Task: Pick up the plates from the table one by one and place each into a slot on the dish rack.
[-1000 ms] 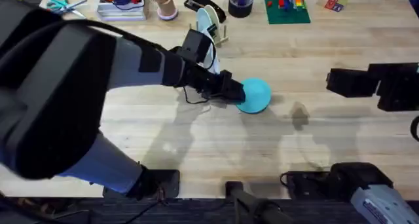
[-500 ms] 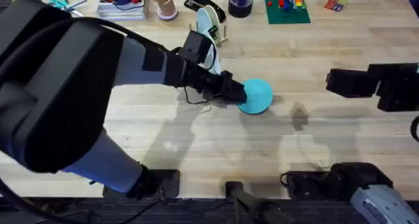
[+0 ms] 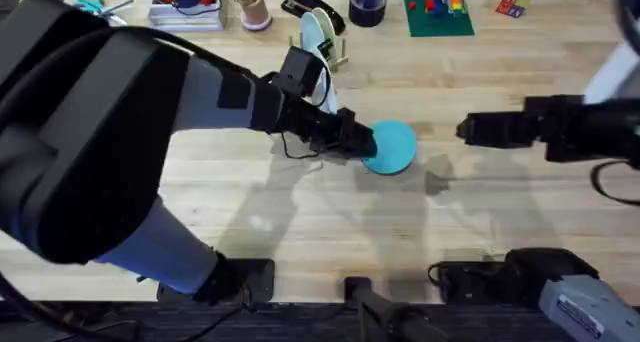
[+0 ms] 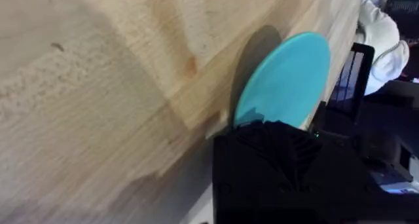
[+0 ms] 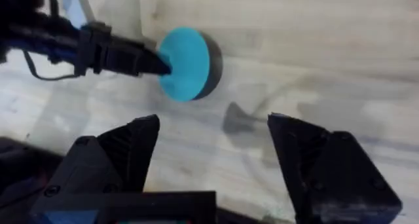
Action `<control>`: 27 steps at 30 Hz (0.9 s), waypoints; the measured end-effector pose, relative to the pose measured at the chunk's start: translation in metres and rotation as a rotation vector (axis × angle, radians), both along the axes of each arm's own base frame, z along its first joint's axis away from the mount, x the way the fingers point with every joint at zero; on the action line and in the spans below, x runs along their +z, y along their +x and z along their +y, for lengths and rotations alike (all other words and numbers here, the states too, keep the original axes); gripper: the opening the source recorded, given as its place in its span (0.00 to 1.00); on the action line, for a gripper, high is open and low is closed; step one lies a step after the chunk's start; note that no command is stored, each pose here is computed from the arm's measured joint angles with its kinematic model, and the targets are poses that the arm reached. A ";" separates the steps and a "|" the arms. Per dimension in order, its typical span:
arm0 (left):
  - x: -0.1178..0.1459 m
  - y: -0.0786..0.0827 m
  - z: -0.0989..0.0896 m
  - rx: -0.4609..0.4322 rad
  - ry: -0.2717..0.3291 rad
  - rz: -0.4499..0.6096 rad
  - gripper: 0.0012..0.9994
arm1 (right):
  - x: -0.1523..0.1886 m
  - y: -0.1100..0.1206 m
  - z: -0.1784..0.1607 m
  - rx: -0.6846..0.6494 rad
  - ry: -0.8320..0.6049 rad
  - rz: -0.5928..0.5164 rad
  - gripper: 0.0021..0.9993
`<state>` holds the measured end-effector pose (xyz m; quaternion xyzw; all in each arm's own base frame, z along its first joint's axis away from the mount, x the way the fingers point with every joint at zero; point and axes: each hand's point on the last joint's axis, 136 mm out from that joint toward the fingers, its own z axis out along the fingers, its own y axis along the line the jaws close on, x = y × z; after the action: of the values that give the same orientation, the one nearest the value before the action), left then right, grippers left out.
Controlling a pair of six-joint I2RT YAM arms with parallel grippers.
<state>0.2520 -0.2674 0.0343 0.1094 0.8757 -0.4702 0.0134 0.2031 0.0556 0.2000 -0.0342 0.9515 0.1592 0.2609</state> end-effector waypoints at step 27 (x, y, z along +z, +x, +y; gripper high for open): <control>0.000 0.000 0.000 0.000 0.000 0.000 0.04 | -0.115 0.051 0.046 0.249 0.366 0.457 0.99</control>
<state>0.2520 -0.2674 0.0343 0.1094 0.8756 -0.4702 0.0134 0.2543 0.1020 0.0853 -0.0661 0.9295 0.3622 0.0207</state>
